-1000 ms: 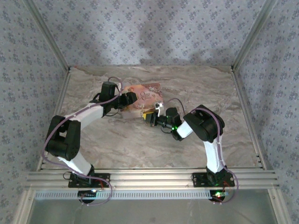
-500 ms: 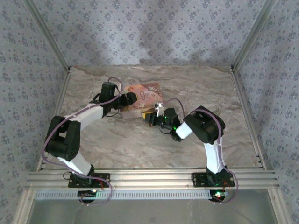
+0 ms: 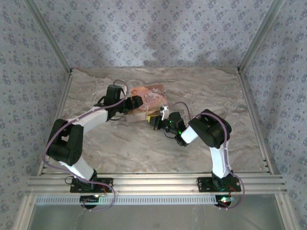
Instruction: Unlock a padlock with a key
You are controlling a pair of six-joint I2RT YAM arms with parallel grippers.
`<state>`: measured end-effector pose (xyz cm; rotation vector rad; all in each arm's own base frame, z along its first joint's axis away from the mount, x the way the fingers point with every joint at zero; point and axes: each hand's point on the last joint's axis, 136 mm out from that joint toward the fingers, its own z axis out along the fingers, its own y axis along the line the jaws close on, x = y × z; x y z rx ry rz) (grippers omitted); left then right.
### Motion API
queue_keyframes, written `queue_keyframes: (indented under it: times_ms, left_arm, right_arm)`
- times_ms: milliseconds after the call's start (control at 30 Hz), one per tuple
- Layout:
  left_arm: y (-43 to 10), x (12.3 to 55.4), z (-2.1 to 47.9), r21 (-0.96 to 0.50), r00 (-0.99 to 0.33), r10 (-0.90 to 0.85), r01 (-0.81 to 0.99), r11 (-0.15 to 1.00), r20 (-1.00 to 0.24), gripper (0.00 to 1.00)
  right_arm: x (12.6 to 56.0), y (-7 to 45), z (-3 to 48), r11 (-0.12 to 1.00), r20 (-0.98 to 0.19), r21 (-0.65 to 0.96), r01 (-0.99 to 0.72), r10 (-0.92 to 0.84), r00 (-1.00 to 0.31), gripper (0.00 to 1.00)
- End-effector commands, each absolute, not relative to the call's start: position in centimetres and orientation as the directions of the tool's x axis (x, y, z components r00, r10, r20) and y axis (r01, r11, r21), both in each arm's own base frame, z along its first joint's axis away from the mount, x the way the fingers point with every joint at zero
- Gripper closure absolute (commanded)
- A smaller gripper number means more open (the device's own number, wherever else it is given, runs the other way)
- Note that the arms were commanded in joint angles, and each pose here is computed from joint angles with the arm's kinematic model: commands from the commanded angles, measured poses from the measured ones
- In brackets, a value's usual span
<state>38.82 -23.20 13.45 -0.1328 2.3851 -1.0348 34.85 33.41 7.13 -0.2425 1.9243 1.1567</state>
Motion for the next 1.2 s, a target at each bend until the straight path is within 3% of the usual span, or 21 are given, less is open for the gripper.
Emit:
queue_keyframes:
  times_ms: [0, 367, 700, 900, 1167]
  left_arm:
    - [-23.7, 36.4, 11.9, -0.705, -0.904, -0.267, 0.05, 0.707, -0.332, 0.35]
    - [-24.8, 35.3, 14.4, -0.746, -0.902, -0.276, 0.071, 0.663, -0.332, 0.33]
    - [-24.6, 37.4, 18.3, -0.682, -0.843, -0.242, 0.185, 0.707, -0.48, 0.3]
    - [-25.8, 39.1, 16.2, -0.664, -0.859, -0.194, 0.204, 0.719, -0.474, 0.3]
    - [-26.1, 37.9, 12.6, -0.664, -0.895, -0.182, 0.153, 0.732, -0.407, 0.31]
  right_arm:
    - [35.9, 32.4, 9.5, 0.554, -0.753, 0.643, -0.529, 0.333, -0.568, 1.0]
    - [36.2, 30.6, 9.3, 0.574, -0.714, 0.686, -0.448, 0.409, -0.568, 1.0]
    - [36.6, 29.7, 8.7, 0.579, -0.659, 0.732, -0.359, 0.468, -0.589, 1.0]
    - [37.1, 29.3, 8.8, 0.578, -0.636, 0.752, -0.316, 0.512, -0.577, 1.0]
    - [37.7, 29.2, 9.1, 0.56, -0.61, 0.777, -0.289, 0.554, -0.567, 1.0]
